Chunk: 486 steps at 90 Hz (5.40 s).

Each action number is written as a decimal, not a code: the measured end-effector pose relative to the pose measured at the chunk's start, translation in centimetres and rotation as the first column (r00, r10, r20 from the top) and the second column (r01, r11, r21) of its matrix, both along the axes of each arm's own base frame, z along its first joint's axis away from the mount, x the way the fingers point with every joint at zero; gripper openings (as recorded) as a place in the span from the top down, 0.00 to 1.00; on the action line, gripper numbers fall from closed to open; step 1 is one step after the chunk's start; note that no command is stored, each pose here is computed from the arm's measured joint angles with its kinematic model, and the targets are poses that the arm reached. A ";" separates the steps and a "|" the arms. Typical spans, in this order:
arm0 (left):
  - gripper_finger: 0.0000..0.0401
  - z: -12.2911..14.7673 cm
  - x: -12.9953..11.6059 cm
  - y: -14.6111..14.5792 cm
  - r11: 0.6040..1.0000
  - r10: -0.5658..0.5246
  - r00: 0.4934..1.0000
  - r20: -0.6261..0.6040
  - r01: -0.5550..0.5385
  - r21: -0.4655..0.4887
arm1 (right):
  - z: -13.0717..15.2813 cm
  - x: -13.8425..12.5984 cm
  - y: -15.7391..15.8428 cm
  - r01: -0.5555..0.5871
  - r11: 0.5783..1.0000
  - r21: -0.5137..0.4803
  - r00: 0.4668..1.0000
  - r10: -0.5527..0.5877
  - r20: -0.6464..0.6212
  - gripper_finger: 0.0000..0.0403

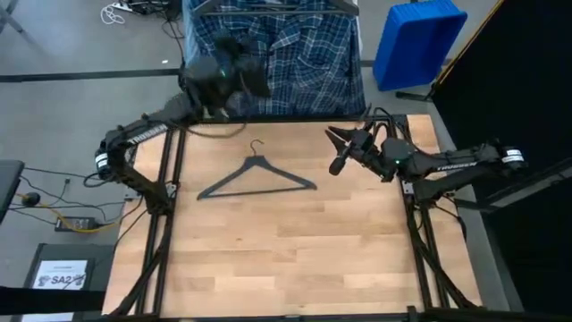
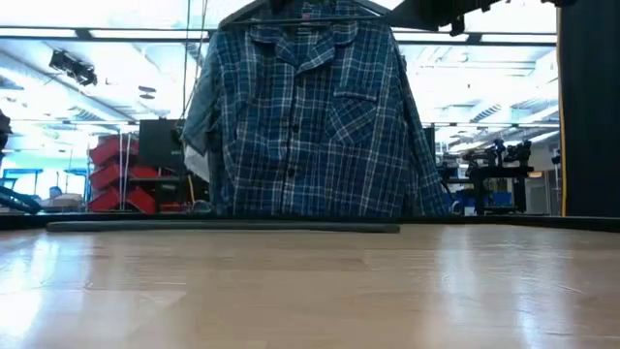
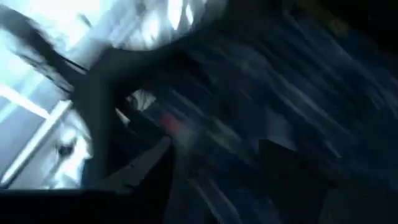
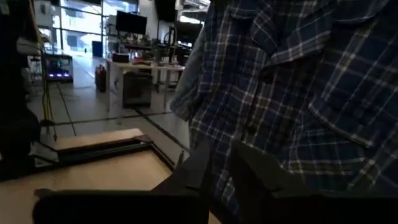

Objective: Hang clothes
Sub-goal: Unhang the black hanger from the hanging rack, then unhang the blue shirt from the hanging rack

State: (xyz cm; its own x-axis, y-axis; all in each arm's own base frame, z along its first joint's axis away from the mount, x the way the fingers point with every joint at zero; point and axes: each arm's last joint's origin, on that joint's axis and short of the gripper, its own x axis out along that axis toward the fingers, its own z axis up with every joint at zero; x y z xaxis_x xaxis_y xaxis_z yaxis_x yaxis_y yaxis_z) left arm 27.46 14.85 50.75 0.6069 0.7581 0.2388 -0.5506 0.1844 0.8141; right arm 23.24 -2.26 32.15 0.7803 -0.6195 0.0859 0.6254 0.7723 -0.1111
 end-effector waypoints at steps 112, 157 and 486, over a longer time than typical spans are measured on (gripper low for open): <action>0.87 -5.1 2.0 13.7 0.936 0.287 0.948 -0.135 -0.248 0.249 | -3.3 3.5 -5.8 -0.101 0.993 0.063 0.994 0.098 0.041 0.94; 0.99 -4.2 3.7 10.9 0.863 0.420 0.898 -0.130 -0.351 0.363 | -3.4 3.5 -5.7 -0.104 0.992 0.069 0.994 0.102 0.026 0.94; 0.47 5.6 -11.2 2.5 0.988 -0.002 0.971 0.239 0.038 -0.149 | 1.6 -2.8 2.1 -0.052 0.997 -0.060 0.998 0.051 -0.030 0.99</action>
State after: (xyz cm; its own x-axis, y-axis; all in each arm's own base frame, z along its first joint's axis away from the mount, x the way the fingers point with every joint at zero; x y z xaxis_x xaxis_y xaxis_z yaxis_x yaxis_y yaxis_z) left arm 16.26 17.37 56.33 0.5619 0.7848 0.2613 -0.7197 0.3082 0.6221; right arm 20.45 -0.17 33.75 0.8137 -0.5728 0.0996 0.5809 0.7947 -0.1758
